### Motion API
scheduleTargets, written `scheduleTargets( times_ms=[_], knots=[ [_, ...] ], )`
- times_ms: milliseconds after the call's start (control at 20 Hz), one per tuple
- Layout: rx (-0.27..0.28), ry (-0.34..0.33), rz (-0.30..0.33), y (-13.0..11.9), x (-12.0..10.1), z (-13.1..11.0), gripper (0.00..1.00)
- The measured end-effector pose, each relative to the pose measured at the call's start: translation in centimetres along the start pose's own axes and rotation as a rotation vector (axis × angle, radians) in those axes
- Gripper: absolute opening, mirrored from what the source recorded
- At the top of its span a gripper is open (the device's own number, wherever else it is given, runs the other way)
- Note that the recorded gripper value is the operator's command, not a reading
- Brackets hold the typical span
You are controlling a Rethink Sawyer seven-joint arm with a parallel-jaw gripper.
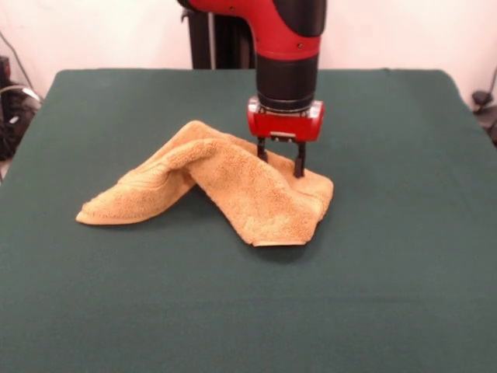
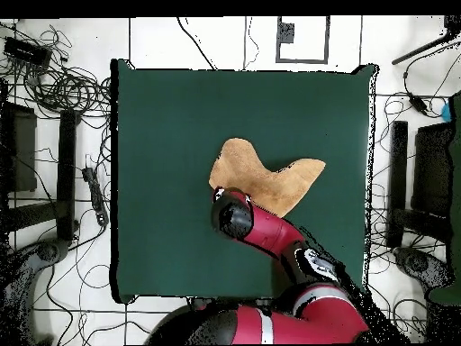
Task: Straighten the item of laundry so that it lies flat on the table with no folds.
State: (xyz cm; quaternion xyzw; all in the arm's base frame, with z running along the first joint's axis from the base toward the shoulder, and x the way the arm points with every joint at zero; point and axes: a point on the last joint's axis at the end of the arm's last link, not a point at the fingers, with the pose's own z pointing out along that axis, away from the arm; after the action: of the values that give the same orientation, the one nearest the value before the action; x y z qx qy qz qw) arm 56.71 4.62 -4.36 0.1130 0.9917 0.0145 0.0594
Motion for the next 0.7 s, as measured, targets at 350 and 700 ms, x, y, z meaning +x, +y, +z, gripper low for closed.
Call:
scheduleTargets(
  times_ms=[350, 700],
  knots=[
    [-0.014, -0.010, -0.039, -0.18, 0.17, 0.03, 1.00],
    [-0.020, -0.017, -0.056, -0.40, 0.13, 0.02, 0.00]
  ],
)
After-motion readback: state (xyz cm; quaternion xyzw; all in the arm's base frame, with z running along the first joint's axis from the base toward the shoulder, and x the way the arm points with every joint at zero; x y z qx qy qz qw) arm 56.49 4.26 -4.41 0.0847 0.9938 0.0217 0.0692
